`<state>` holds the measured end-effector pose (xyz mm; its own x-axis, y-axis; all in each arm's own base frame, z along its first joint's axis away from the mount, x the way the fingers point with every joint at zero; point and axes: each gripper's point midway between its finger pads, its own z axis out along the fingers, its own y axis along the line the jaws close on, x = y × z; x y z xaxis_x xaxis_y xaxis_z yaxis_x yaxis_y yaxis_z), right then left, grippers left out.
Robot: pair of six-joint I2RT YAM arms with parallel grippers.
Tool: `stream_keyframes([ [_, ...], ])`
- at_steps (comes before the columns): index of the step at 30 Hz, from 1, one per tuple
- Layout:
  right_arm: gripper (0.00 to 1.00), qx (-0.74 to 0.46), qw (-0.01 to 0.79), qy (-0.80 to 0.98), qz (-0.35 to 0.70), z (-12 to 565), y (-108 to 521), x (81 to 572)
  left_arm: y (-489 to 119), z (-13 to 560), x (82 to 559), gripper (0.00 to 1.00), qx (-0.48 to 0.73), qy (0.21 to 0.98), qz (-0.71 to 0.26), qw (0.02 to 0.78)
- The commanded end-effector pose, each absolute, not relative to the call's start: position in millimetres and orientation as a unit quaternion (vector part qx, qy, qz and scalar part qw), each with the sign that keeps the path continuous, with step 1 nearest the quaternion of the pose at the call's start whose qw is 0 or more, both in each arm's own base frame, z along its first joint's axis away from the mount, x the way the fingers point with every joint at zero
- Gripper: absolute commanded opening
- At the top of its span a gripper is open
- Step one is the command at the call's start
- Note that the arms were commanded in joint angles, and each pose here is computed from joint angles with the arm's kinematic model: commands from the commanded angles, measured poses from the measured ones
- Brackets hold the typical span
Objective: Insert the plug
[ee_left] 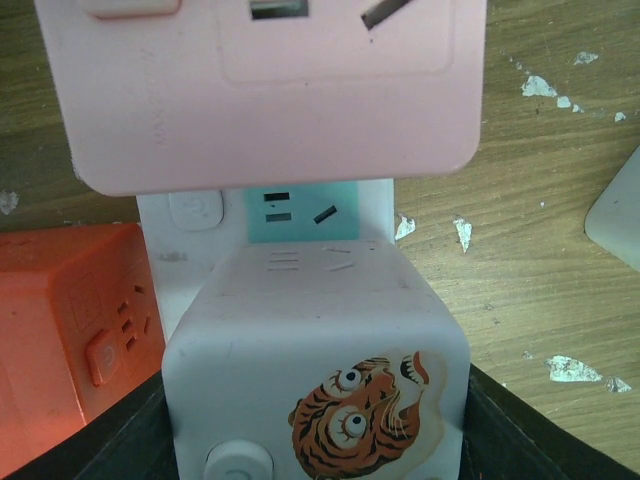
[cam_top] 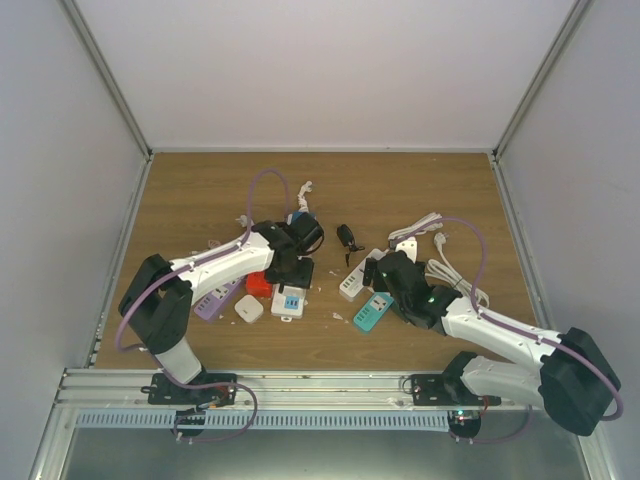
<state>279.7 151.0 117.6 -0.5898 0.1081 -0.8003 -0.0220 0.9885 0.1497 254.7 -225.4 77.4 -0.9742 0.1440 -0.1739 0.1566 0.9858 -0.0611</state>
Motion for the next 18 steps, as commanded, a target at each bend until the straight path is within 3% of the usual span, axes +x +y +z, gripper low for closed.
stream_keyframes([
  [1,1.0,0.046,0.468,0.88,0.065,129,144,285,-201,10,221,0.28,0.095,0.995,0.023,-0.003],
  [6,1.0,0.049,0.467,0.881,0.061,128,141,284,-203,-5,213,0.29,0.102,0.994,0.018,-0.022],
  [10,1.0,0.053,0.465,0.882,0.061,131,141,283,-209,9,223,0.38,0.099,0.995,0.012,-0.002],
  [15,0.99,0.032,0.456,0.887,0.064,135,146,283,-222,69,258,0.75,0.079,0.993,-0.009,0.089],
  [18,1.0,0.01,0.452,0.89,0.059,137,150,283,-234,111,278,0.86,0.068,0.984,-0.05,0.157],
])
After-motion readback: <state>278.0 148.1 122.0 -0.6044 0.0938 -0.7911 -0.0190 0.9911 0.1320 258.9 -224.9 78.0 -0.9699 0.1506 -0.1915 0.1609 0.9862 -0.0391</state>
